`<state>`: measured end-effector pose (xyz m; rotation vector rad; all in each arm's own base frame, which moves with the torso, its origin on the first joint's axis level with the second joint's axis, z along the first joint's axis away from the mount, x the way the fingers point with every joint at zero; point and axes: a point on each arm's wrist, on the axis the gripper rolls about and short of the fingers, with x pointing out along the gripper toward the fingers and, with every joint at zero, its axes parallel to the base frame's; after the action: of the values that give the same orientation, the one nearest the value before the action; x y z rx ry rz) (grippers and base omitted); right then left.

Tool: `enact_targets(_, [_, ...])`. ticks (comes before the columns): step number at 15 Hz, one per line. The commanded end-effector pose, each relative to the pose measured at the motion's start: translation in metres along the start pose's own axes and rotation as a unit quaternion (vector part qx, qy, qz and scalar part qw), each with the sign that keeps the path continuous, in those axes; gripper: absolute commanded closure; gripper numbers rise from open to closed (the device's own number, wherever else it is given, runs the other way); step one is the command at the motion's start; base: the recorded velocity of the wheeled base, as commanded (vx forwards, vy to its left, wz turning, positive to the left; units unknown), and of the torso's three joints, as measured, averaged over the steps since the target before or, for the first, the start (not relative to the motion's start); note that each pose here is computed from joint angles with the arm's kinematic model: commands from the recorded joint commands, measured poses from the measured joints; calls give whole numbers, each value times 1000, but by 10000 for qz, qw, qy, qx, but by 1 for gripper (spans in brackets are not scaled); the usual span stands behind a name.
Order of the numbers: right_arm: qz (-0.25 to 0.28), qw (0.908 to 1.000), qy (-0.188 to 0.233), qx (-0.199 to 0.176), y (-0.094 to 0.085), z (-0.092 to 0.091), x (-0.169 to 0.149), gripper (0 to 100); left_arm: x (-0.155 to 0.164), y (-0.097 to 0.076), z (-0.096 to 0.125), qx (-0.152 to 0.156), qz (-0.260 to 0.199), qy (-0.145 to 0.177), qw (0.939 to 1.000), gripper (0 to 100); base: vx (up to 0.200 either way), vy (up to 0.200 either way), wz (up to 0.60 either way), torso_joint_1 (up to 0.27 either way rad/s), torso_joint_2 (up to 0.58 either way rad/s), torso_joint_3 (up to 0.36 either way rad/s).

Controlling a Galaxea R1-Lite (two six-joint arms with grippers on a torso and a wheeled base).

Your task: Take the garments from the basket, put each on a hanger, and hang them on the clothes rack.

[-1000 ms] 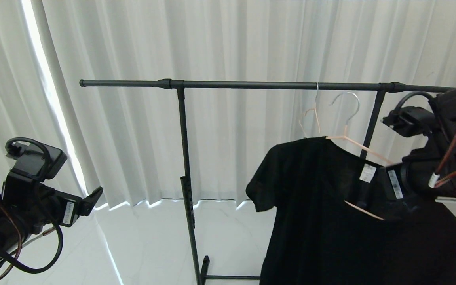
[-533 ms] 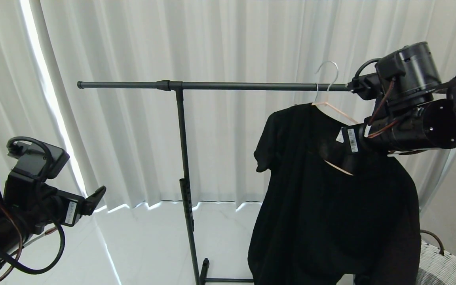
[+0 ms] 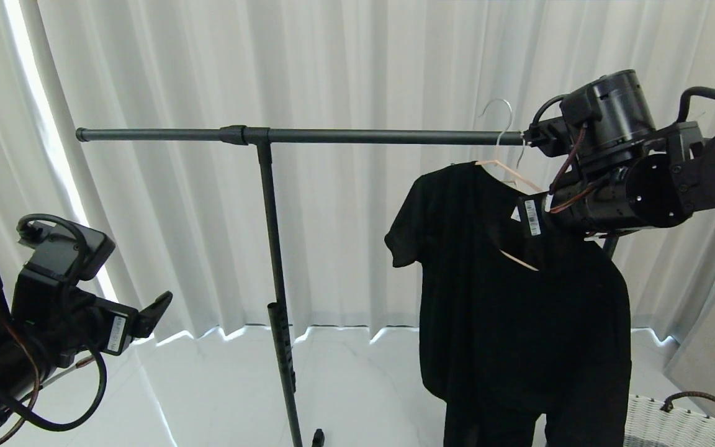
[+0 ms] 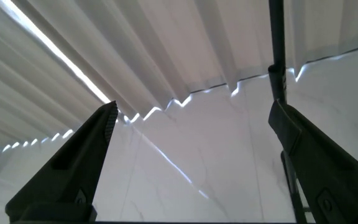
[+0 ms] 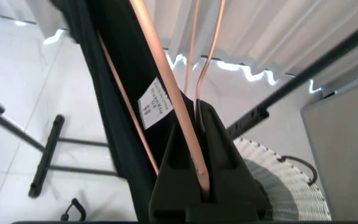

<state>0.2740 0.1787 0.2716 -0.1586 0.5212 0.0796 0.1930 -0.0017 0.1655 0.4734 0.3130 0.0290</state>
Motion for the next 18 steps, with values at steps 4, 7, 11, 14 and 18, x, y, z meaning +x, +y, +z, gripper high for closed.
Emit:
enact_targets(4, [11,10000,-46,18,2,4,2,100,-1,0,1,-2,5,-33,10000,0,0,0,0,0,0,0])
enact_targets(7, [-157,9997,-87,148,1,17,28,100,-1,0,1,2,-8,-39,10000,0,0,0,0,0,0,0])
enact_targets(11, [-445,9987,45,225,-9,25,62,100,-4,-1,3,7,-20,-115,9999,0,0,0,0,0,0,0])
enact_targets(14, [-492,9984,229,140,-8,19,72,100,-4,-1,3,7,-20,-115,9999,0,0,0,0,0,0,0])
enact_targets(18, [-486,9985,228,137,-7,19,72,100,-5,-1,4,-102,-15,-129,9999,0,0,0,0,0,0,0])
